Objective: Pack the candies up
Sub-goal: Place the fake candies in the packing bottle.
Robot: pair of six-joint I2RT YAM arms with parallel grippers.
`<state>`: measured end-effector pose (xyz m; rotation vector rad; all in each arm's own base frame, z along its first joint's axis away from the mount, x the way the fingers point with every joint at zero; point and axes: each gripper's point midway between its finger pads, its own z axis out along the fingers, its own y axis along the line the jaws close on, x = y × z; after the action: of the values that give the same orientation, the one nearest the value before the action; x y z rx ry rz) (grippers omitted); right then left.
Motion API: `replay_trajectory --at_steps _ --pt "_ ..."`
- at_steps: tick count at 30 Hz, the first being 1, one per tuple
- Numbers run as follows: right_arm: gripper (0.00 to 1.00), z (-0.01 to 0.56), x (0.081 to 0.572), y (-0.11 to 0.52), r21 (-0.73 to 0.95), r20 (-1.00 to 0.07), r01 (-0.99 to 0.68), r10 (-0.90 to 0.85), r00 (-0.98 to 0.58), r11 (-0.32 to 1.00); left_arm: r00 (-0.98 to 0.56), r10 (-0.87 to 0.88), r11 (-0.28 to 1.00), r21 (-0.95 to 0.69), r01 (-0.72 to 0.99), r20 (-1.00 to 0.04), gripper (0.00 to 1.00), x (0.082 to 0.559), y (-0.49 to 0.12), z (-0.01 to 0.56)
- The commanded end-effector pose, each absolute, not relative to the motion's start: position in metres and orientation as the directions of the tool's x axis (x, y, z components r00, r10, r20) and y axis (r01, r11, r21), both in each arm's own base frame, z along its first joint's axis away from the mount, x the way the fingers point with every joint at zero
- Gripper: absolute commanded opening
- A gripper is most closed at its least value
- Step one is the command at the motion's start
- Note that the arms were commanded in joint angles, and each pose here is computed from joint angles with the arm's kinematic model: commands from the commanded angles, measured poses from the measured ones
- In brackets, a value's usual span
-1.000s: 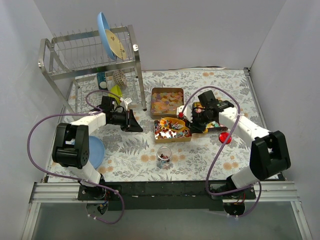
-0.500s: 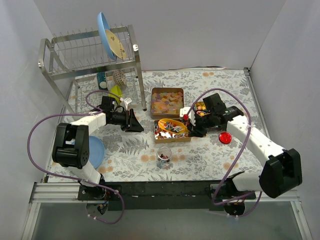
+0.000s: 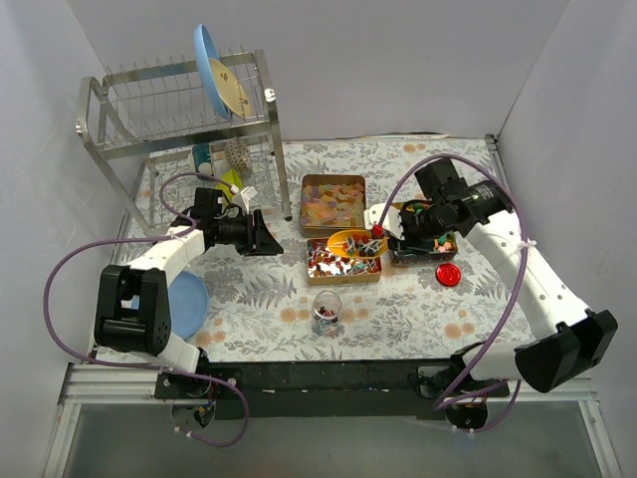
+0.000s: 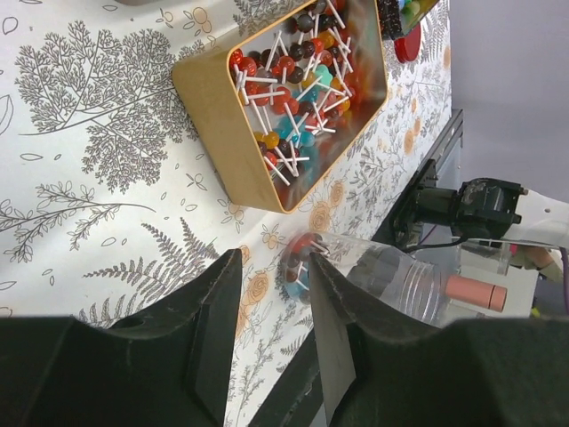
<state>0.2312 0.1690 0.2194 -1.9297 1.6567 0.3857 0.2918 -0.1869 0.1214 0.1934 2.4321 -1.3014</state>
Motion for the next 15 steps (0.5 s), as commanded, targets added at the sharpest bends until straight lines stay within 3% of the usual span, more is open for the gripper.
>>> replay_trajectory --at_steps 1,8,15 --pt "0.01 0.221 0.21 0.161 -0.181 -0.474 -0.964 -0.842 0.258 -0.194 -0.905 -0.047 0.589 -0.743 0.317 -0.423 0.36 0.288 -0.181 0.12" --pt "0.01 0.207 0.195 0.168 -0.178 -0.355 -0.941 -0.873 0.335 -0.289 -0.896 -0.042 0.593 -0.733 0.334 -0.442 0.36 0.292 -0.181 0.122" --pt "0.01 0.199 0.192 0.166 -0.189 -0.222 -0.934 -0.913 0.341 -0.303 -0.887 -0.056 0.591 -0.731 0.341 -0.459 0.36 0.296 -0.181 0.125"
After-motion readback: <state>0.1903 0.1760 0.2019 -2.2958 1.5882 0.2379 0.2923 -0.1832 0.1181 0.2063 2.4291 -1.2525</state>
